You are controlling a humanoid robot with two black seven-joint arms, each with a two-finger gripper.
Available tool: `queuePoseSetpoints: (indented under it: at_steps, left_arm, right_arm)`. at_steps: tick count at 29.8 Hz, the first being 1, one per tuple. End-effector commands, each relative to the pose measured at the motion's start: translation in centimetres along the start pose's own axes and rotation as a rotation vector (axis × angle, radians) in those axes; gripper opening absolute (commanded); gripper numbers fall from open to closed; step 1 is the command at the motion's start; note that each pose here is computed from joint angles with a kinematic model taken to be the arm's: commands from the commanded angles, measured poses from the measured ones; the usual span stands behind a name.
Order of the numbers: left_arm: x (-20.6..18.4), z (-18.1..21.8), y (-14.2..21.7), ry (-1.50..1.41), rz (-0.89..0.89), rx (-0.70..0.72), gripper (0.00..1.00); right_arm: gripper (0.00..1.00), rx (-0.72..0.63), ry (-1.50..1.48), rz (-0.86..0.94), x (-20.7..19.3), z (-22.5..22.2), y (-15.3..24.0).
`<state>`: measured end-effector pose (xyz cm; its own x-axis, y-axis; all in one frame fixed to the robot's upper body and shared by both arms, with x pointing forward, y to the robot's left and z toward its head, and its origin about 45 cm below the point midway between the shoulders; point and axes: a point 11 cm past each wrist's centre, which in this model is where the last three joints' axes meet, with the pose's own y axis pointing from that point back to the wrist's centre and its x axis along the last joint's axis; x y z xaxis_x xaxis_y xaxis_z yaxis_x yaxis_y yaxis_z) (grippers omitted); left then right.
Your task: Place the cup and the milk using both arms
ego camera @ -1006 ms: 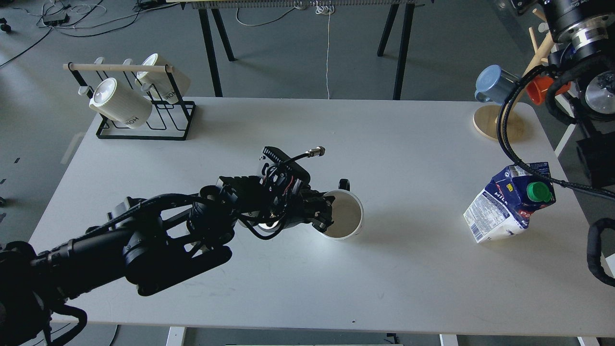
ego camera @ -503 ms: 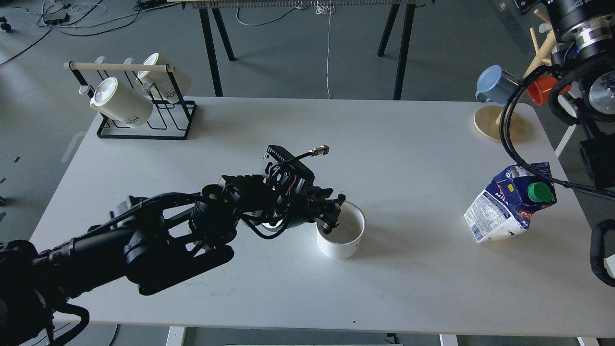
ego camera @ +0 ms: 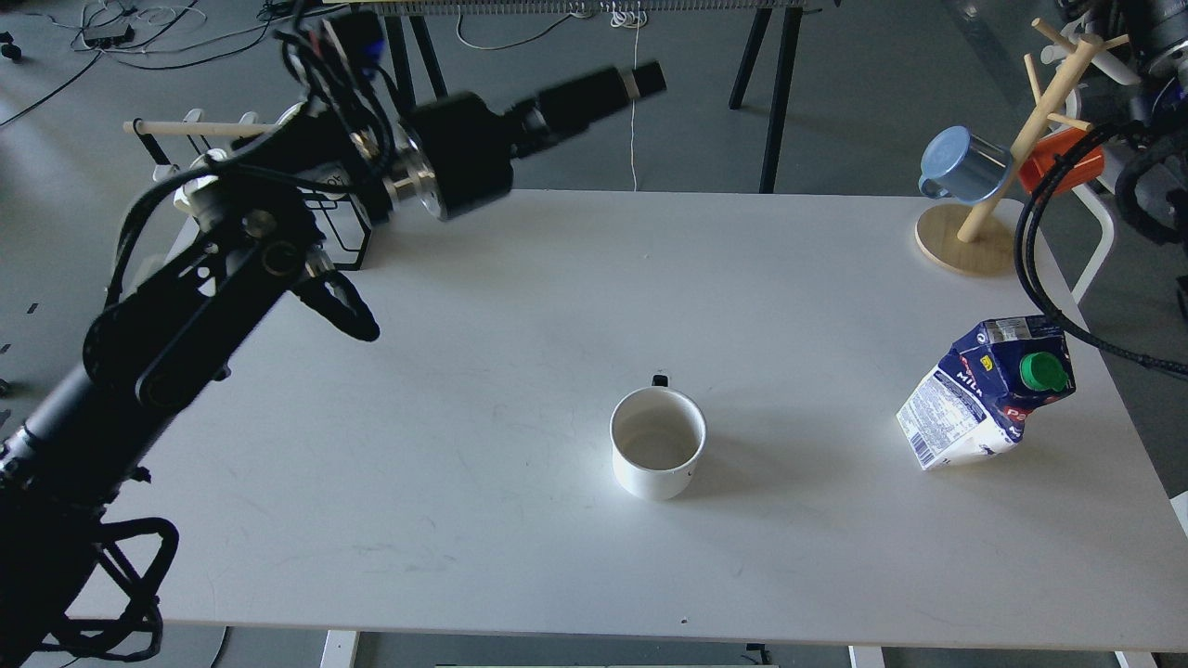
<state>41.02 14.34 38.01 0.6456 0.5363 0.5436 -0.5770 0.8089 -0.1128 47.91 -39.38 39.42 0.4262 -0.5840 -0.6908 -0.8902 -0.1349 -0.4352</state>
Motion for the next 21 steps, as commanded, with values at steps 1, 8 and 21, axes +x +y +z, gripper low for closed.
queuePoseSetpoints:
  at_steps: [1,8,21]
  left_arm:
    - [3.9,0.5,1.3,0.158,0.126,-0.090,0.85]
    - [9.6,-2.8,6.0,0.491,0.352,-0.171,0.85]
    - [14.0,-10.1,14.1,1.095,0.706,-0.389,0.99]
  right_arm:
    - [0.99,0.022,-0.018,0.000,0.4,-0.7,1.9]
    - [0.99,0.038,-0.013,0.061,2.5,-4.0,7.3]
    - [0.99,0.003,-0.106,0.185,4.1,-2.9,19.4]
